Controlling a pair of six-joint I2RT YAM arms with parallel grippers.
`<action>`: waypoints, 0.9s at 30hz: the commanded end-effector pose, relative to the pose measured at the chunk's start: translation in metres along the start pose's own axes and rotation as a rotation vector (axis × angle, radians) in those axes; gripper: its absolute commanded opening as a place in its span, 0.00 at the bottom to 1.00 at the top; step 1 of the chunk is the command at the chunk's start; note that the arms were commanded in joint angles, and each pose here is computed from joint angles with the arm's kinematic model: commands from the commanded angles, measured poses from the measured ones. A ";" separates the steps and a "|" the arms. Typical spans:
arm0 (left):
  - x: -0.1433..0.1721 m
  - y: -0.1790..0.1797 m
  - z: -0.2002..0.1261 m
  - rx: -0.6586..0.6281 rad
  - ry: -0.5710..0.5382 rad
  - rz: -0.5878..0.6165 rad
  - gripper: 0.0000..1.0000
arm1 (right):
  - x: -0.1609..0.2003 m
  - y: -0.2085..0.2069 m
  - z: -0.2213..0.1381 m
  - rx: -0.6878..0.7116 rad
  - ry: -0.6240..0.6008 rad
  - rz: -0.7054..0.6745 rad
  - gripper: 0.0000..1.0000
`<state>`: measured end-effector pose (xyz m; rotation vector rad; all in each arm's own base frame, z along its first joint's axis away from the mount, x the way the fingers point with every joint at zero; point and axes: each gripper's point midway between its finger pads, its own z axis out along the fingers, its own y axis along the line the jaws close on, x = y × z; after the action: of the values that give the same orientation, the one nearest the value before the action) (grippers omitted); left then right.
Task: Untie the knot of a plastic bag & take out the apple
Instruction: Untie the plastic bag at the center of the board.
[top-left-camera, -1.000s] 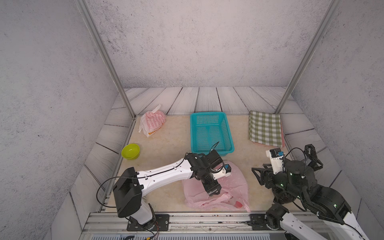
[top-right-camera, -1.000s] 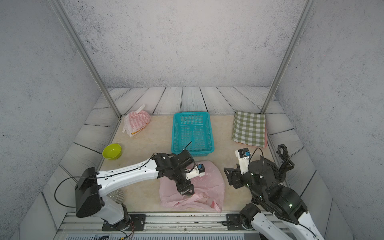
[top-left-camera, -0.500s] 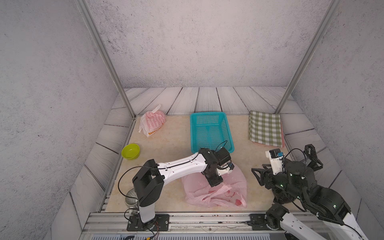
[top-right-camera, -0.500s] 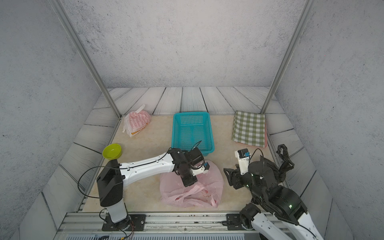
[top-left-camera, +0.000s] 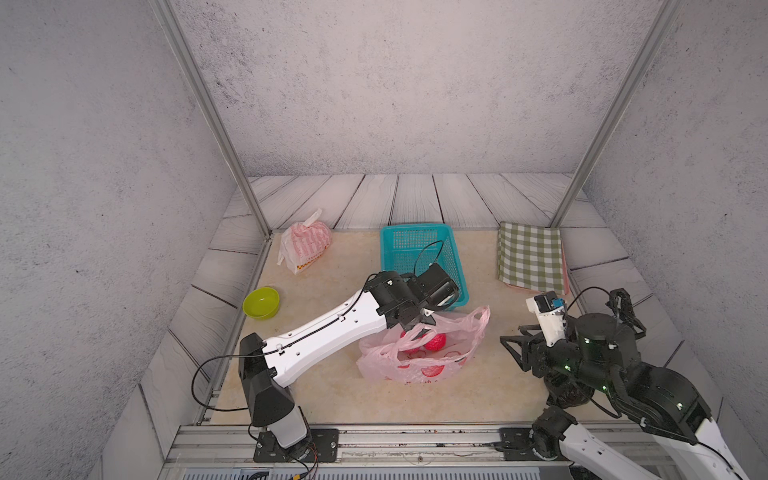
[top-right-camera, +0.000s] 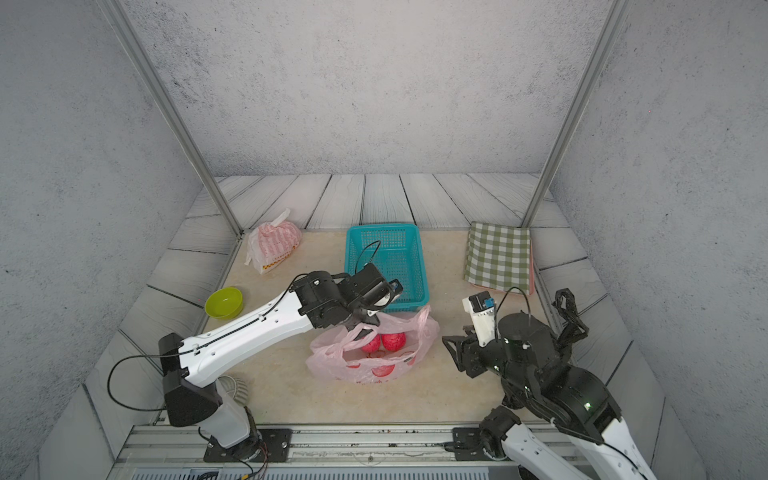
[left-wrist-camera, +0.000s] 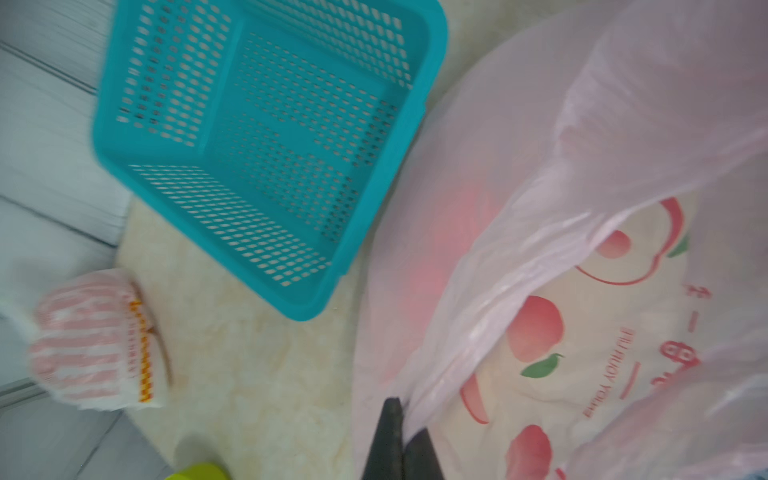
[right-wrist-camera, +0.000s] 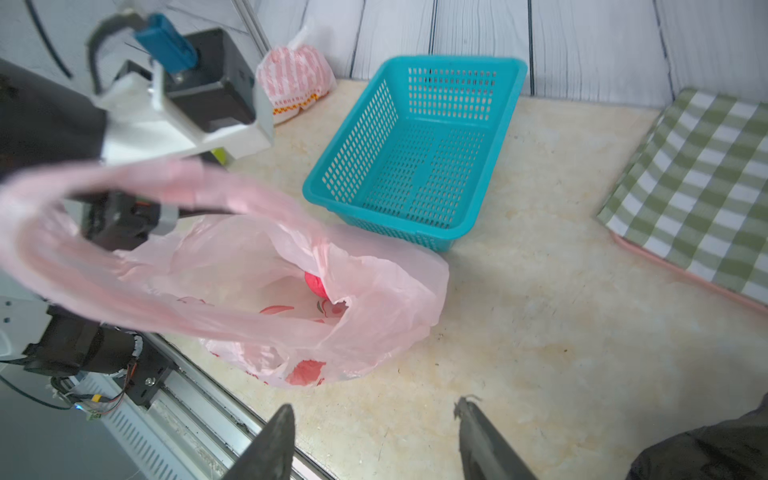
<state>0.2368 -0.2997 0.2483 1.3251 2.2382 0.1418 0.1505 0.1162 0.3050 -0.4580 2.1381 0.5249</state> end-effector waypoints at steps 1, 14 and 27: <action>0.001 0.056 -0.018 -0.242 0.045 0.033 0.00 | -0.011 -0.003 -0.009 0.035 -0.006 -0.044 0.64; -0.032 0.088 -0.052 -0.529 0.046 0.052 0.00 | -0.012 0.018 -0.022 -0.084 -0.002 -0.076 0.64; 0.060 0.014 -0.017 -0.144 0.013 -0.221 0.00 | -0.037 -0.028 0.106 0.240 0.156 0.050 0.81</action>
<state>0.2181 -0.2324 0.2250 1.1539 2.3304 0.4373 0.1985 0.1475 0.2689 -0.4555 2.3666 0.4317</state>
